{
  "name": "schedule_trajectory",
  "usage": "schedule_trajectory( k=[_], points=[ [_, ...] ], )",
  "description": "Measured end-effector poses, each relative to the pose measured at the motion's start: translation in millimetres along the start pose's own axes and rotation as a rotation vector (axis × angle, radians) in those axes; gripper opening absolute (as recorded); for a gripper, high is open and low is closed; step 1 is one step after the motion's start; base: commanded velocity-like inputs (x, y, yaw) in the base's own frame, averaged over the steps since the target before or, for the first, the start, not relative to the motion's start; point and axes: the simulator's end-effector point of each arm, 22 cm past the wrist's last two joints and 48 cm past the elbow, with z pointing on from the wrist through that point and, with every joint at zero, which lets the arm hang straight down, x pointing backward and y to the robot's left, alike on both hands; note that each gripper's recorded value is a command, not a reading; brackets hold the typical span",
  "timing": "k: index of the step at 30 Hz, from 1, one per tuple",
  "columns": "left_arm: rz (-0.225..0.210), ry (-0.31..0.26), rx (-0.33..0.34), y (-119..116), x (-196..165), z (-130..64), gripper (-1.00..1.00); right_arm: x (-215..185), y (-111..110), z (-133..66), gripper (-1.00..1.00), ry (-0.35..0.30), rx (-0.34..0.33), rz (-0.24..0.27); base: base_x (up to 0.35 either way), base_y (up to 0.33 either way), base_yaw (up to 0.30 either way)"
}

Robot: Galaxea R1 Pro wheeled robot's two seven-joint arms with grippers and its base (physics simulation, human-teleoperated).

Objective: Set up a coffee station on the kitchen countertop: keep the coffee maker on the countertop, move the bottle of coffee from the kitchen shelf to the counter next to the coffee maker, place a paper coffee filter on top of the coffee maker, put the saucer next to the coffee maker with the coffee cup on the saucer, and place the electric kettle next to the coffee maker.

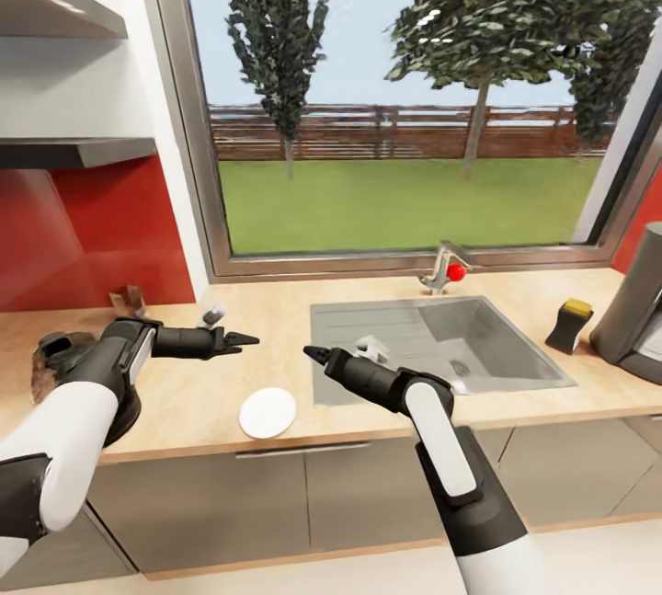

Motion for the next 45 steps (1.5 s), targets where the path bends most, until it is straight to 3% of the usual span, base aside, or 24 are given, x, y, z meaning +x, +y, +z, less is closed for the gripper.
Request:
schedule_trajectory(
  k=[8,9,10,16,22,25,29,41,45],
  points=[
    [-0.039,0.029,-0.008,13,28,6.1,1.0,14,-12,7.2,1.0,0.037,0.023,0.013,0.326,0.0,0.0],
    [-0.076,0.058,-0.013,24,58,10.9,1.0,56,-55,22.3,1.0,0.138,0.105,0.079,0.246,0.0,0.0],
    [-0.088,0.067,-0.018,29,66,13.5,1.0,110,-109,31.1,1.0,0.262,0.212,0.15,0.163,0.0,0.0],
    [-0.111,0.086,-0.077,49,84,11.7,1.0,141,-132,30.3,1.0,0.326,0.261,0.193,0.03,0.0,0.0],
    [-0.117,0.077,-0.128,68,83,-9.4,1.0,158,-140,29.9,1.0,0.361,0.28,0.2,0.01,0.0,0.0],
    [-0.137,0.087,-0.148,79,97,-17.1,1.0,180,-132,31.8,1.0,0.414,0.277,0.15,0.188,0.0,0.0],
    [-0.163,0.109,-0.168,90,118,-17.1,1.0,194,-127,33.3,1.0,0.45,0.274,0.109,0.084,0.0,0.0],
    [-0.23,0.172,-0.193,106,180,-9.9,1.0,206,-133,31.9,1.0,0.474,0.282,0.116,0.007,0.0,0.0],
    [-0.246,0.162,-0.204,111,190,-10.5,1.0,209,-133,31.4,1.0,0.48,0.282,0.117,0.0,0.0,0.0]
  ],
)
